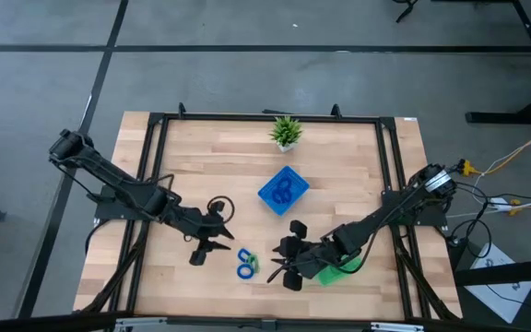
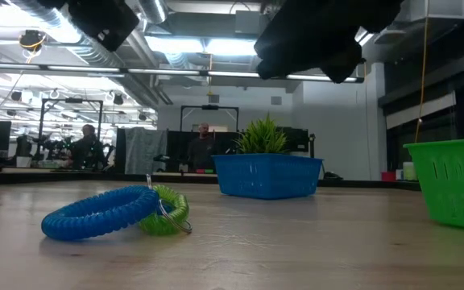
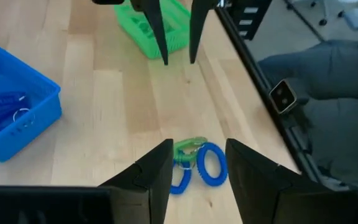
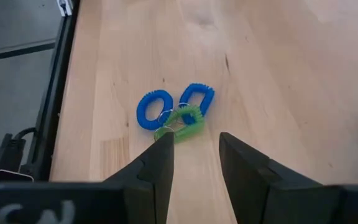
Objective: Sort spring keychains
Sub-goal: Put the blue spring keychain into the blue bin
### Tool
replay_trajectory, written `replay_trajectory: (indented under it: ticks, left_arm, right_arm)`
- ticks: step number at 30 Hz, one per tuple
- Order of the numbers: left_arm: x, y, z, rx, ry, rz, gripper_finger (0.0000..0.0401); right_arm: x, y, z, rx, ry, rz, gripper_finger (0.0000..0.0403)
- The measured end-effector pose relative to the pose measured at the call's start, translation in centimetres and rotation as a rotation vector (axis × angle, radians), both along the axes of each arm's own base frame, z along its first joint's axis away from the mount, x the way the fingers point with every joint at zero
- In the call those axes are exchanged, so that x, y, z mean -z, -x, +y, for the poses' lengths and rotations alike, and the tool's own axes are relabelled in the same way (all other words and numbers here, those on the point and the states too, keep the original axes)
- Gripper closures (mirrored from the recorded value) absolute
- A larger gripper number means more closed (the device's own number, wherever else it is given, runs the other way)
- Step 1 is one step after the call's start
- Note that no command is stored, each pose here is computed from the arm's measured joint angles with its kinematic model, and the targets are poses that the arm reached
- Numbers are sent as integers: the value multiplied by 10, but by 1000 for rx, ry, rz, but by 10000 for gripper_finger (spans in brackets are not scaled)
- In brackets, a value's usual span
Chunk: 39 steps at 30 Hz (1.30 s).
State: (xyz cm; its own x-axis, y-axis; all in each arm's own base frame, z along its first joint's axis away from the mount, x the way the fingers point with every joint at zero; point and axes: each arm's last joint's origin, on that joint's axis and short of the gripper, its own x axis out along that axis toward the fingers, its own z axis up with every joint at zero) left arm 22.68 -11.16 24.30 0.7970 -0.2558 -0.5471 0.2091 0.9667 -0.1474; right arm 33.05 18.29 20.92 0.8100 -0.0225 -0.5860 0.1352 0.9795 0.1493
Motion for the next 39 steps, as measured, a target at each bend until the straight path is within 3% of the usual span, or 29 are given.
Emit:
replay_trajectory:
  ticks: [24, 32, 39]
  left_arm:
    - [81, -36, -15, -53, -138, 222, 258]
    - [94, -50, -14, -88, -107, 186, 258]
    - [114, -57, -9, -100, -57, 259, 258]
  right_arm:
    - [5, -5, 0, 2, -12, -11, 275]
    - [5, -5, 0, -12, 7, -12, 275]
    - [5, -6, -1, -10, 9, -13, 275]
